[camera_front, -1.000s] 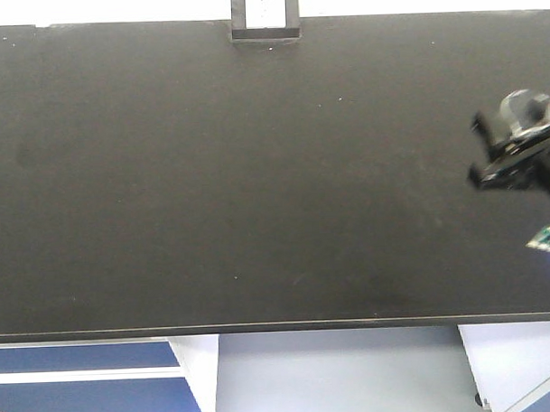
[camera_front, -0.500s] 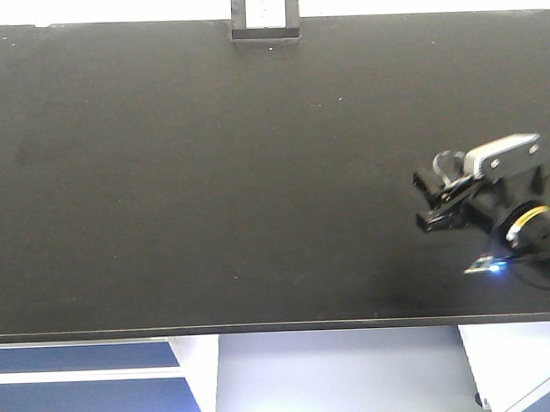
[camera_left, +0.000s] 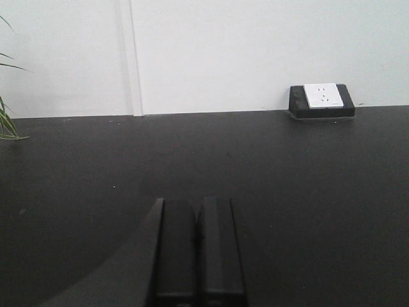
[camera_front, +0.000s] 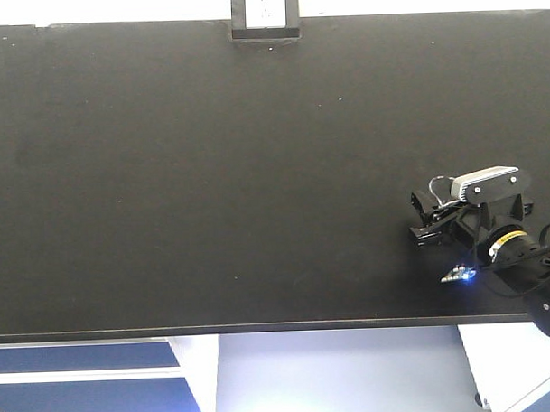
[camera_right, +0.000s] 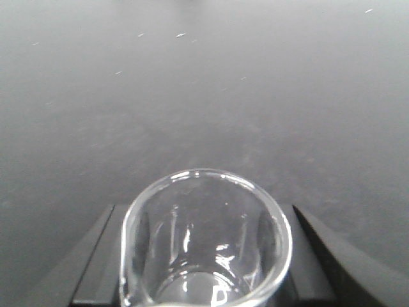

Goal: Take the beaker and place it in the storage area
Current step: 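Lower the held beaker onto the bench top with the right gripper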

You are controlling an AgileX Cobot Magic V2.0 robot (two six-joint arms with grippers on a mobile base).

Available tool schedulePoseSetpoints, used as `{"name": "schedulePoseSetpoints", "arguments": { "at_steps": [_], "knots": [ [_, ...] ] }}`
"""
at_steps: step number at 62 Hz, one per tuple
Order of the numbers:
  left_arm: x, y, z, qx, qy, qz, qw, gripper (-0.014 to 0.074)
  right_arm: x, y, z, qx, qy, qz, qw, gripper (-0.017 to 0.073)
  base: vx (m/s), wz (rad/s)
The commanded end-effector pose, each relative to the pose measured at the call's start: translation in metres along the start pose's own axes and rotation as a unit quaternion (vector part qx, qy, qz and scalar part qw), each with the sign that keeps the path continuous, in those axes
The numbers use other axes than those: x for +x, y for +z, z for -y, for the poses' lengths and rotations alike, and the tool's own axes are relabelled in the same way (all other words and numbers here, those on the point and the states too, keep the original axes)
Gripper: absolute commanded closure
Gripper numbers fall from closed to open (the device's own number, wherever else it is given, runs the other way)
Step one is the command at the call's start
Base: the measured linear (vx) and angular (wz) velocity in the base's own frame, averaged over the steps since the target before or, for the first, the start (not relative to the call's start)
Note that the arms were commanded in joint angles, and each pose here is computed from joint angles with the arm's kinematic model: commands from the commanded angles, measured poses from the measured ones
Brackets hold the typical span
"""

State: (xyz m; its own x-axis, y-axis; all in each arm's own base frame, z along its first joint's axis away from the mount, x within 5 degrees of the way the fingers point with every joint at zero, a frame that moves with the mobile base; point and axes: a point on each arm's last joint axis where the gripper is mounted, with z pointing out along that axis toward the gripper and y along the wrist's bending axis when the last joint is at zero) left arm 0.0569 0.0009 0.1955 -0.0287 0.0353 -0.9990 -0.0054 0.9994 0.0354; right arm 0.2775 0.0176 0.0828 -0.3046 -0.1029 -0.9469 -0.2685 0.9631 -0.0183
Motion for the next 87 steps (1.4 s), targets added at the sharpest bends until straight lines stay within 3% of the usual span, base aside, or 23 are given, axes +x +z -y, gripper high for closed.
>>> {"name": "schedulePoseSetpoints", "arguments": {
  "at_steps": [1, 12, 25, 35, 48, 57, 68, 87],
  "knots": [
    [-0.015, -0.003, 0.001, 0.005, -0.006, 0.057, 0.998, 0.0600, -0.014, 0.000, 0.005, 0.019, -0.012, 0.065, 0.998, 0.0560, 0.00, 0.00],
    [-0.015, -0.003, 0.001, 0.005, -0.006, 0.057, 0.998, 0.0600, -0.003, 0.002, 0.008, 0.035, -0.001, 0.054, 0.998, 0.0551, 0.00, 0.00],
    [-0.015, -0.003, 0.001, 0.005, -0.006, 0.057, 0.998, 0.0600, 0.000, 0.003, 0.007, 0.033, -0.002, 0.055, 0.998, 0.0476, 0.00, 0.00],
    [-0.015, -0.003, 0.001, 0.005, -0.006, 0.057, 0.998, 0.0600, 0.000, 0.003, 0.006, 0.027, -0.003, 0.056, 0.998, 0.0339, 0.00, 0.00],
    [-0.015, -0.003, 0.001, 0.005, -0.006, 0.057, 0.998, 0.0600, 0.000, 0.003, 0.005, 0.020, -0.005, 0.055, 0.998, 0.0086, 0.00, 0.00],
    [-0.015, -0.003, 0.001, 0.005, -0.006, 0.057, 0.998, 0.0600, -0.004, 0.002, 0.005, 0.019, -0.003, 0.062, 0.998, -0.0023, 0.00, 0.00],
    [-0.015, -0.003, 0.001, 0.005, -0.006, 0.057, 0.998, 0.0600, -0.024, -0.008, 0.005, 0.022, 0.001, 0.092, 0.996, -0.0031, 0.00, 0.00],
    [-0.015, -0.003, 0.001, 0.005, -0.006, 0.057, 0.998, 0.0600, -0.018, -0.051, -0.008, 0.027, -0.002, 0.066, 0.997, -0.0031, 0.00, 0.00]
  ]
}}
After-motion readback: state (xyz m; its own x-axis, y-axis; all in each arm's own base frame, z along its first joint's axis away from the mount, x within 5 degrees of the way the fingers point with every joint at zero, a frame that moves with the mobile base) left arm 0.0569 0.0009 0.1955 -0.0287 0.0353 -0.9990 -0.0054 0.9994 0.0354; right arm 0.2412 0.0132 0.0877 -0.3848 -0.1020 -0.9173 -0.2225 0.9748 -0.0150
